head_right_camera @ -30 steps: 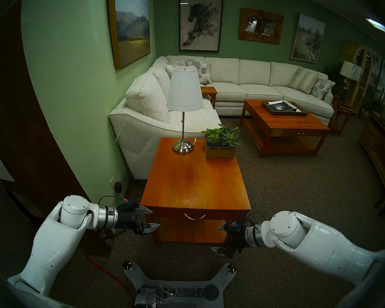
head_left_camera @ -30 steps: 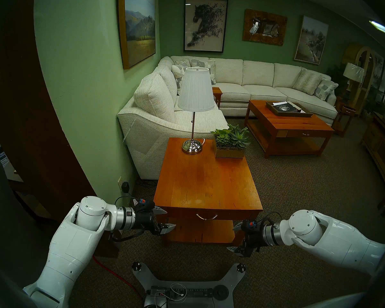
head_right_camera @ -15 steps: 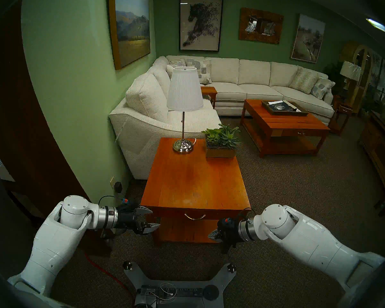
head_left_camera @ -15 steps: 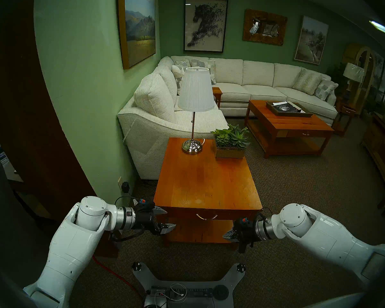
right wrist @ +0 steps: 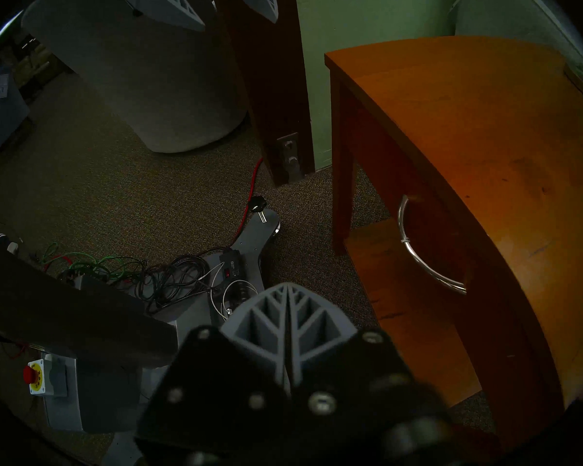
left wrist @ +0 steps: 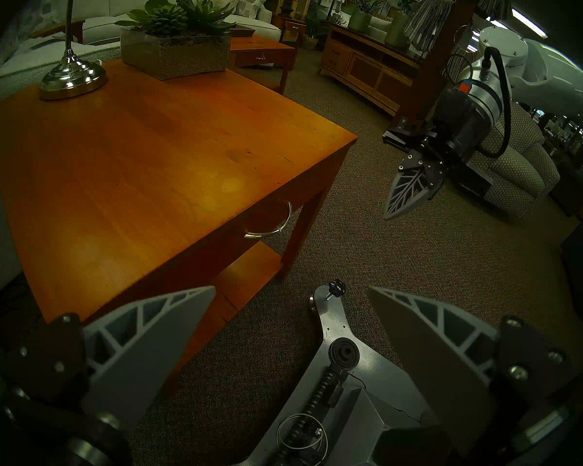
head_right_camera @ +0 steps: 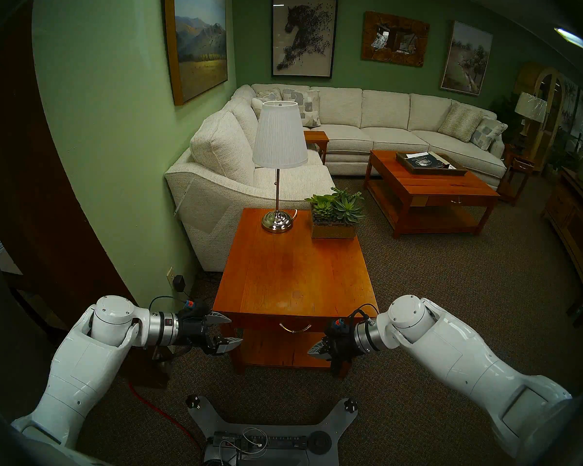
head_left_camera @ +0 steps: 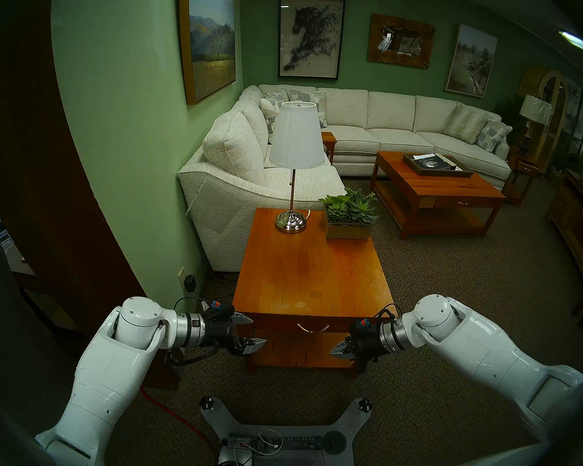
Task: Open the drawer, take out the contents and close the drawer
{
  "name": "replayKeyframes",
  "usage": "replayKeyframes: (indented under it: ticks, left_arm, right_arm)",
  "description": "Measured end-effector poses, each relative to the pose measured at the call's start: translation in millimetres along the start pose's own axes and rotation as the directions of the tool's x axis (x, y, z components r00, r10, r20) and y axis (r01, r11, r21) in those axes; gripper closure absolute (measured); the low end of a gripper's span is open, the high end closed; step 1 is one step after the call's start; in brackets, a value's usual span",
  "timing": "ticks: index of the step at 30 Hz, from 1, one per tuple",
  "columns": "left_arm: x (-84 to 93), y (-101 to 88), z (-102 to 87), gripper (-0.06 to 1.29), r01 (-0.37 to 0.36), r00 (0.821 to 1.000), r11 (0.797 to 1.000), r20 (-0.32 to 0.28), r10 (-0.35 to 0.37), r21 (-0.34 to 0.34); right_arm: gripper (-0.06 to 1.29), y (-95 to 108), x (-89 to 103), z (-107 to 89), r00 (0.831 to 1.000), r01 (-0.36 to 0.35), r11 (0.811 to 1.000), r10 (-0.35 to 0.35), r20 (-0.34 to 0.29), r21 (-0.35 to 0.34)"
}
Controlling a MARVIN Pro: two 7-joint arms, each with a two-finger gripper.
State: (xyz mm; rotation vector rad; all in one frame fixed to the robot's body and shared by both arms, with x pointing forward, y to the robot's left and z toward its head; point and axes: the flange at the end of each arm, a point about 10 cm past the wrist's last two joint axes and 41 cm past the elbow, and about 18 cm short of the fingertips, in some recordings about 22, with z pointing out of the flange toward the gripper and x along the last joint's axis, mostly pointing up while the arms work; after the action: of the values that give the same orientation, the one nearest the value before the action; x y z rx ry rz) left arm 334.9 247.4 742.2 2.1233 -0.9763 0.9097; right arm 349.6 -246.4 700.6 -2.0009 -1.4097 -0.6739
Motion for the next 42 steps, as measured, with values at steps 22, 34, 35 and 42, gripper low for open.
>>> replayKeyframes:
  ticks: [22, 34, 35, 42]
  left_arm:
    - [0.1, -0.1, -0.1, 0.00, 0.000, 1.000, 1.000, -0.001, 0.000, 0.000]
    - [0.2, -0.1, -0.2, 0.00, 0.000, 1.000, 1.000, -0.001, 0.000, 0.000]
    - [0.2, -0.1, -0.2, 0.00, 0.000, 1.000, 1.000, -0.001, 0.000, 0.000]
    - [0.2, -0.1, -0.2, 0.00, 0.000, 1.000, 1.000, -0.001, 0.000, 0.000]
  right_arm:
    - [1.27, 22, 29.4, 32.9, 0.997, 0.067, 0.994, -0.071, 0.032, 0.087]
    - [1.27, 11, 47.6, 33.9, 0.977, 0.181, 0.983, -0.183, 0.106, 0.024]
    - [1.27, 9, 46.7, 35.7, 0.973, 0.192, 0.981, -0.191, 0.126, 0.010]
    - [1.27, -1, 42.1, 42.4, 0.949, 0.245, 0.965, -0.219, 0.225, -0.093]
